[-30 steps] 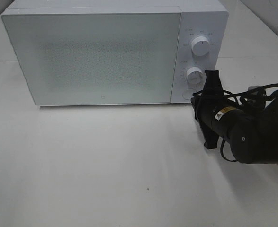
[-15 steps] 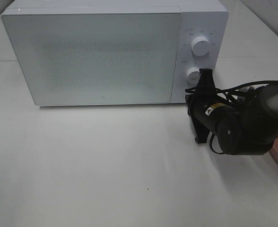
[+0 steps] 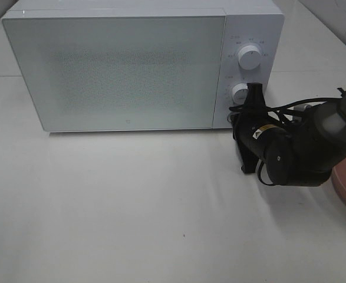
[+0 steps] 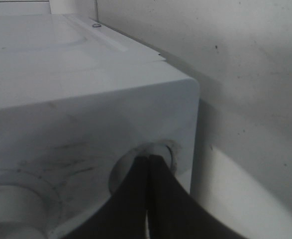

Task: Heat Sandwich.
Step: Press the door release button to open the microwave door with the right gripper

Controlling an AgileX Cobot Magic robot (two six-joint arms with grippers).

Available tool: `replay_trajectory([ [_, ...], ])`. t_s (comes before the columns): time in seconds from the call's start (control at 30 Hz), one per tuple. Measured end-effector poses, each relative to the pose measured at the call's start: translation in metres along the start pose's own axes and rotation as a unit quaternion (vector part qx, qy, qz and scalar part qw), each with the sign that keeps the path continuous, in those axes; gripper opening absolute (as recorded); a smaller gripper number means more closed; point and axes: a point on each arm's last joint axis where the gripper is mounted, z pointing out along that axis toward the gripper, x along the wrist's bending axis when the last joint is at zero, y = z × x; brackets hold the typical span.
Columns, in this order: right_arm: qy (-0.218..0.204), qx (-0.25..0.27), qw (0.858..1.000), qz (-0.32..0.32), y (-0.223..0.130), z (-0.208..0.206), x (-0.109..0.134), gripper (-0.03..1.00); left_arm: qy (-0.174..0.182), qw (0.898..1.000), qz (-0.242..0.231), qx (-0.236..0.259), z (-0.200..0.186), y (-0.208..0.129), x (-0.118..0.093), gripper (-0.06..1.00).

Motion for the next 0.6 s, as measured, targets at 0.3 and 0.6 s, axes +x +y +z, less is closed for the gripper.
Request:
replay_trajectory([
  [0.3, 0.011, -0.007, 1.0, 0.004, 0.0, 0.003, 0.002, 0.01, 0.0, 1.0, 0.0, 0.0, 0.0, 0.0, 0.0, 0.97],
  [0.6, 0.014, -0.013, 1.0, -0.01, -0.005, 0.011, 0.007, 0.01, 0.0, 1.0, 0.0, 0.0, 0.0, 0.0, 0.0, 0.97],
])
